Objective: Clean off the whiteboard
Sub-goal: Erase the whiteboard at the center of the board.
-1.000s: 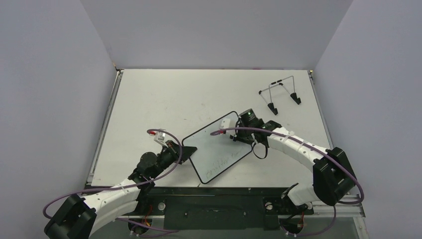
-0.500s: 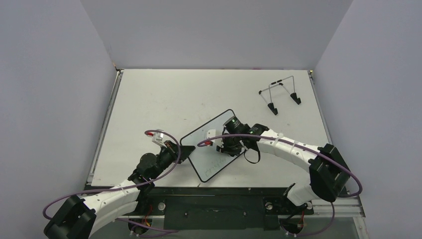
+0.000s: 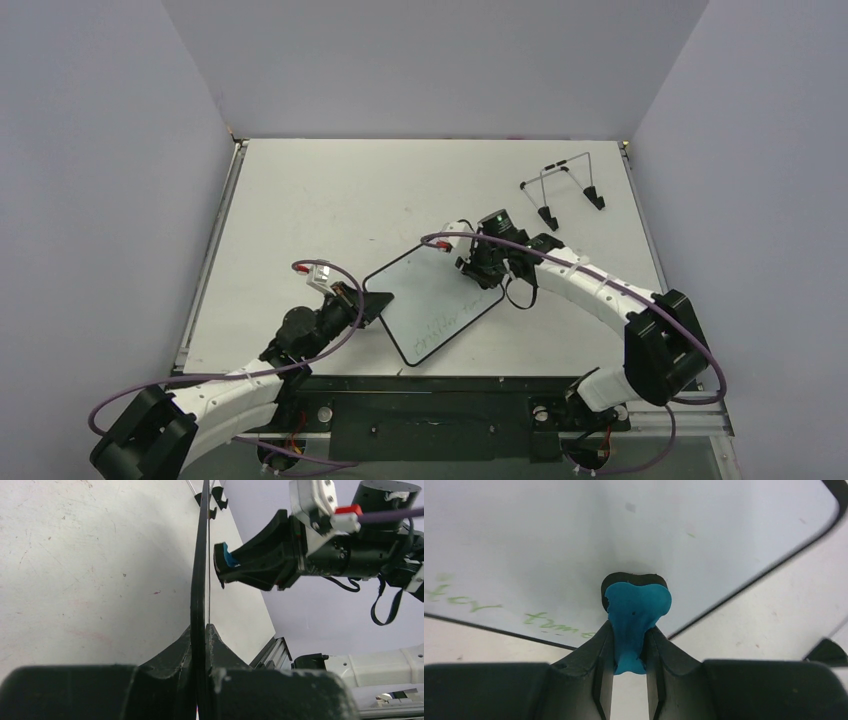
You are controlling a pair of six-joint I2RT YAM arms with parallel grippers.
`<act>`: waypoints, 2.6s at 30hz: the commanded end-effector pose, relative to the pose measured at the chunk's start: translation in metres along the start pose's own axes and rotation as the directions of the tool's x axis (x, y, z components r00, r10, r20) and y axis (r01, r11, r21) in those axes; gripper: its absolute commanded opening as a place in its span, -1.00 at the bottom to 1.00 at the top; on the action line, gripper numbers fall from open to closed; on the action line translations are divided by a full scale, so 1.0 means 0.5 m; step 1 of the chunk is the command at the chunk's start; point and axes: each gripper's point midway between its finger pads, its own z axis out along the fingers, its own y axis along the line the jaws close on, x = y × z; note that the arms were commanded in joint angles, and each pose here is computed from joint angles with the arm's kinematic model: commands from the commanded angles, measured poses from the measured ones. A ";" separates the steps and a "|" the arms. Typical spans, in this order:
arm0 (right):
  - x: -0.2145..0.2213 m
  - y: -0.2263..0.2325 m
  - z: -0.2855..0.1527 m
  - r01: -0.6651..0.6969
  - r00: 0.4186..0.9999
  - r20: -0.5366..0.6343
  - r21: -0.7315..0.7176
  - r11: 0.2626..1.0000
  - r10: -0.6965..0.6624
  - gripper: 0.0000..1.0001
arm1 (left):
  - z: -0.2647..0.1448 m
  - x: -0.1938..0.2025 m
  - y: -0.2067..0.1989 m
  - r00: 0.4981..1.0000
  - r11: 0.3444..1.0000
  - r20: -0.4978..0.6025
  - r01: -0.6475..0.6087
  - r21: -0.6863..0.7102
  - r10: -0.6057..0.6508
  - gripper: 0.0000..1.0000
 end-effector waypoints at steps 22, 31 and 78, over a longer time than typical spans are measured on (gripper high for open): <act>0.002 0.099 -0.001 0.138 0.990 0.009 -0.238 0.962 -0.139 -1.00 | -0.005 -0.100 -0.120 0.982 0.982 0.177 0.036 0.184 -0.069 -1.00; -0.008 -0.020 0.004 -0.028 1.000 0.000 0.041 0.999 0.028 -1.00 | -0.007 -0.101 -0.117 0.981 0.983 0.184 0.036 0.180 -0.069 -1.00; -0.099 0.300 -0.012 0.759 0.650 -0.011 0.049 0.649 -0.760 -1.00 | 0.047 -0.058 -0.088 0.996 0.992 0.081 0.038 0.122 -0.048 -1.00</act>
